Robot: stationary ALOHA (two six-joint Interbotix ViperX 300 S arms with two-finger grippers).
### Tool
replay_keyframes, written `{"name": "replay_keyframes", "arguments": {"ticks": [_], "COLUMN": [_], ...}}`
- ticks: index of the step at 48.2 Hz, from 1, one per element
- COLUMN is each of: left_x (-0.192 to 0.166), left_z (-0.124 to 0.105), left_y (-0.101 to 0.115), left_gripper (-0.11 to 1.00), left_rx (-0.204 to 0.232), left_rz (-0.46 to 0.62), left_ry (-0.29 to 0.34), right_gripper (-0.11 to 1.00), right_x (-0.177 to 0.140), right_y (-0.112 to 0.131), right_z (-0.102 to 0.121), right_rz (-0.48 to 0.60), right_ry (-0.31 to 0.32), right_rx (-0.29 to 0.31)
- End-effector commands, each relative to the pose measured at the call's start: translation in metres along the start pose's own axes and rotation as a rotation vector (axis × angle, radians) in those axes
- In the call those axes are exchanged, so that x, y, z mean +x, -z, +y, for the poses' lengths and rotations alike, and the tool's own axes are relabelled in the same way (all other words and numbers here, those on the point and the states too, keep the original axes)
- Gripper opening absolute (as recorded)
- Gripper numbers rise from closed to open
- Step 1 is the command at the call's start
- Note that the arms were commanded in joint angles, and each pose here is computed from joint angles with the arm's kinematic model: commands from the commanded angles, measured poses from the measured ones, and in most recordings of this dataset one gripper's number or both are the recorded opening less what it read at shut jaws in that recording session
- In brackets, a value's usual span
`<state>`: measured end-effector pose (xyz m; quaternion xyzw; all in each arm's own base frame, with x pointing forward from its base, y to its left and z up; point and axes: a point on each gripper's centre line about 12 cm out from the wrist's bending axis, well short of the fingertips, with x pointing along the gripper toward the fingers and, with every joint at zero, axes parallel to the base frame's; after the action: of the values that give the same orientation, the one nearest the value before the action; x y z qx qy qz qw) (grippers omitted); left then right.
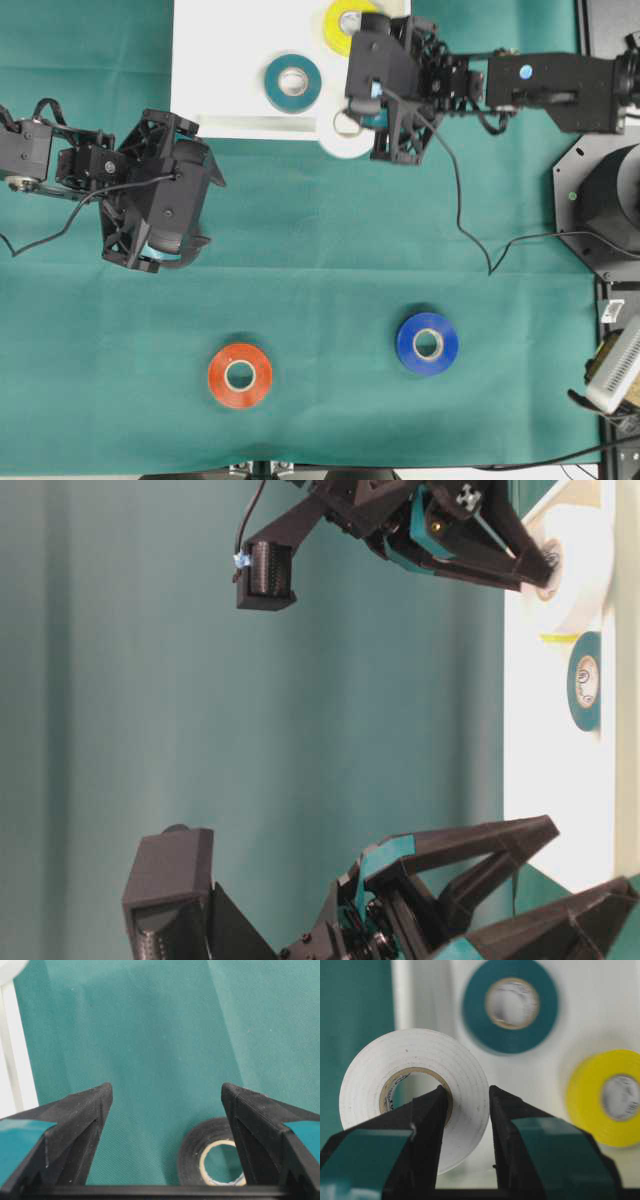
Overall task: Put the tape alternately from left to right into the white case.
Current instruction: 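Lift the white tape and carry it into the white tray, then release the white tape in the tray and withdraw the right gripper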
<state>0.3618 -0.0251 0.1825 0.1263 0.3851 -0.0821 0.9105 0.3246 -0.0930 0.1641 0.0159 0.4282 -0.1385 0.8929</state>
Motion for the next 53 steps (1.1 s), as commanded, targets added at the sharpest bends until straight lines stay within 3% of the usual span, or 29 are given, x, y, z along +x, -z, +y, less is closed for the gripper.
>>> {"name": "replay_keyframes", "arguments": {"ticks": [1,19,50,53], "left_x": [-0.006,-0.006,-0.006,-0.006], "left_z": [0.000,0.000,-0.001,-0.001], "left_y": [-0.008,-0.008,-0.008,-0.008], "left_gripper": [0.81,0.81,0.81,0.81], "left_rx": [-0.001,-0.001,0.000,0.001], "left_rz": [-0.034,-0.034,-0.033,-0.033], "left_ry": [-0.005,-0.005,-0.002,-0.002], "right_gripper": [0.26,0.26,0.26,0.32], "right_x": [-0.008,-0.001,0.004,0.004], "right_y": [-0.009,-0.002,0.003,0.004], "right_z": [-0.009,-0.034,-0.037,-0.037], "right_rz": [-0.044,-0.028,-0.020,-0.017], "right_ry": [0.018,0.066,0.068,0.067], "right_rx": [0.005,0.044,0.051,0.051]}}
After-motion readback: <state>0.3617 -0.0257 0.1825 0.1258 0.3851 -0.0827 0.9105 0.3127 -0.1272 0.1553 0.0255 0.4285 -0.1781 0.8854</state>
